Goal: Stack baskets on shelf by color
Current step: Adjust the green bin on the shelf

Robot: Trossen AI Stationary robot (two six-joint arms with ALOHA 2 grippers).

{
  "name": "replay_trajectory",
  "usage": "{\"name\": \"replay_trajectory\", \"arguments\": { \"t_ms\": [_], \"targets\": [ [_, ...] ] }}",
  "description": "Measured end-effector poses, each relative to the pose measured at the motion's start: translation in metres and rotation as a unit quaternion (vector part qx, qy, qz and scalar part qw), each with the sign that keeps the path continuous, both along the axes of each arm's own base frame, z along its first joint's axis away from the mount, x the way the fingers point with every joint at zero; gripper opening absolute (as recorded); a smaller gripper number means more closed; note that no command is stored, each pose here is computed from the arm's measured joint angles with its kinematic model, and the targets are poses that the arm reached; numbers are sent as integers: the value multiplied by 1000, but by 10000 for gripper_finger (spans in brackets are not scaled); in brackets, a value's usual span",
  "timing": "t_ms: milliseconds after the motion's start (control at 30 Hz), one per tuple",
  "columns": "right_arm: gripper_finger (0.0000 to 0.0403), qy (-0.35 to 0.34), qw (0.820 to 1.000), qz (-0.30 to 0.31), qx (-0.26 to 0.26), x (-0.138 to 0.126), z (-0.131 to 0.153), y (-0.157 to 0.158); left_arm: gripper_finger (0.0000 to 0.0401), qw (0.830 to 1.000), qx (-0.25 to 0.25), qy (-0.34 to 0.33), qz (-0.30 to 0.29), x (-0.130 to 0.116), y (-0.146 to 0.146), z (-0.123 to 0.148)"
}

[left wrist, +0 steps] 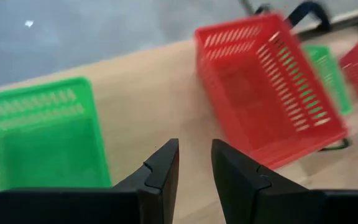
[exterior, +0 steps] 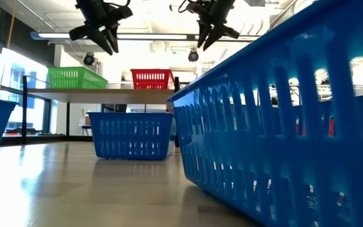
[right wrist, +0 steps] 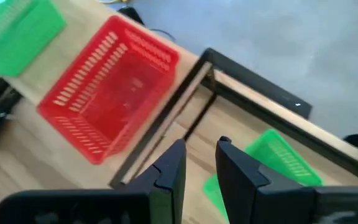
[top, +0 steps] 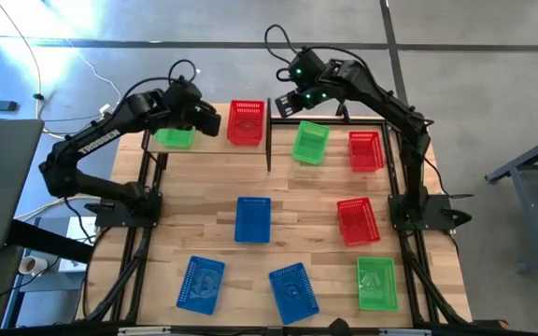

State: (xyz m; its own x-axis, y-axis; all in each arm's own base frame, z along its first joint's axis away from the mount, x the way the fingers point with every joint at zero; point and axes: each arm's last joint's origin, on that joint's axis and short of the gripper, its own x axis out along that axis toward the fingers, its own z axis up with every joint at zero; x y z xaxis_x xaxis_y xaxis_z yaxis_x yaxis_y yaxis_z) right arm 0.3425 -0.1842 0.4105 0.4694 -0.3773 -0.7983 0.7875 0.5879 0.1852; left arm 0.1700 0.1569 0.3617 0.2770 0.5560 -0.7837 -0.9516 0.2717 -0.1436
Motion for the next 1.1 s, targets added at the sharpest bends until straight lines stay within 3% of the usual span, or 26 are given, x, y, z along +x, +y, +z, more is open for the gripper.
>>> {"name": "replay_trajectory", "arguments": {
  "t_ms": [200,667,1100],
  "targets": [
    [75,20,1000,-4,-8,-1,-2,0,87,999,-43,28,20,5,4,-11],
    [75,30,999,18,-19,-1,-2,0,87,993,-70,71,59,17,31,-37],
    [75,30,999,20,-18,-1,-2,0,87,985,-81,120,98,1,37,-40]
  ]
}}
